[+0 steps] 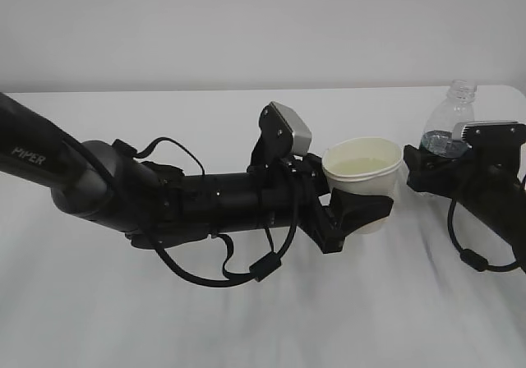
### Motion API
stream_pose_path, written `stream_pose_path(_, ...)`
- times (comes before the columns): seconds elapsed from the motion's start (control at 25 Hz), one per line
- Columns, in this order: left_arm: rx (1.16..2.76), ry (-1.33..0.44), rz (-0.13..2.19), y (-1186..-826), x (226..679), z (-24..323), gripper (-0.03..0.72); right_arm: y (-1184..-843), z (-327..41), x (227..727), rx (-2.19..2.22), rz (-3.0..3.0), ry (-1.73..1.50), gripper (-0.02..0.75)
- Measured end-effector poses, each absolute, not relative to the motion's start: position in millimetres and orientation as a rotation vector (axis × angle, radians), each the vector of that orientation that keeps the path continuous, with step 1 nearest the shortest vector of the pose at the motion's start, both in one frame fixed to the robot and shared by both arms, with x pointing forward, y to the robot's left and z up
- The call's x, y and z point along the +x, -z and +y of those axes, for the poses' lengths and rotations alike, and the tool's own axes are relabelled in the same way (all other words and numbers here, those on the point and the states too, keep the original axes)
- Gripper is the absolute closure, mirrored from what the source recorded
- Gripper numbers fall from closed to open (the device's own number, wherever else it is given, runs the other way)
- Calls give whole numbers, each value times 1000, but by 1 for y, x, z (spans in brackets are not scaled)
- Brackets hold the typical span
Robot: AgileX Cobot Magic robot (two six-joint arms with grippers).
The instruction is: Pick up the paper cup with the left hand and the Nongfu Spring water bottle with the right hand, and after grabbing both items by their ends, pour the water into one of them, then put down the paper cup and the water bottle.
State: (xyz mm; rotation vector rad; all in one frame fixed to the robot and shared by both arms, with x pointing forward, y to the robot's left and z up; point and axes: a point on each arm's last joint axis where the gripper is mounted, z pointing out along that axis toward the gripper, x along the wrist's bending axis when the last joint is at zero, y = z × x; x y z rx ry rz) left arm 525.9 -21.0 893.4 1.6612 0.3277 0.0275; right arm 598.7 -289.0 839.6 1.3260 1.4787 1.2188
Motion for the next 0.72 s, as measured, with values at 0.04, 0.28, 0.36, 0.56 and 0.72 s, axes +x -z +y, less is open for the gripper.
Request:
stream_pose_path(0.04,1661,-28,328,-893,526,-21,243,-840,-289,599,1325,1480,-1220,140)
stream_pose_path(0.28,1659,-29,332,-894,526,-21,244,-840,-288,599,1321,1486,-1223,140)
stream_pose_path(0.36,1659,-29,332,-894,526,-21,244,-840,-289,599,1326,1480,-1220,142)
stream_pose_path(0.56,1656,-28,333,-894,526,-21,244,-840,-292,599,1352,1443,-1204,158)
stream_pose_path(0.72,1645,-33,349,-894,528,-21,250,-840,-293,599,1361,1433,-1203,160)
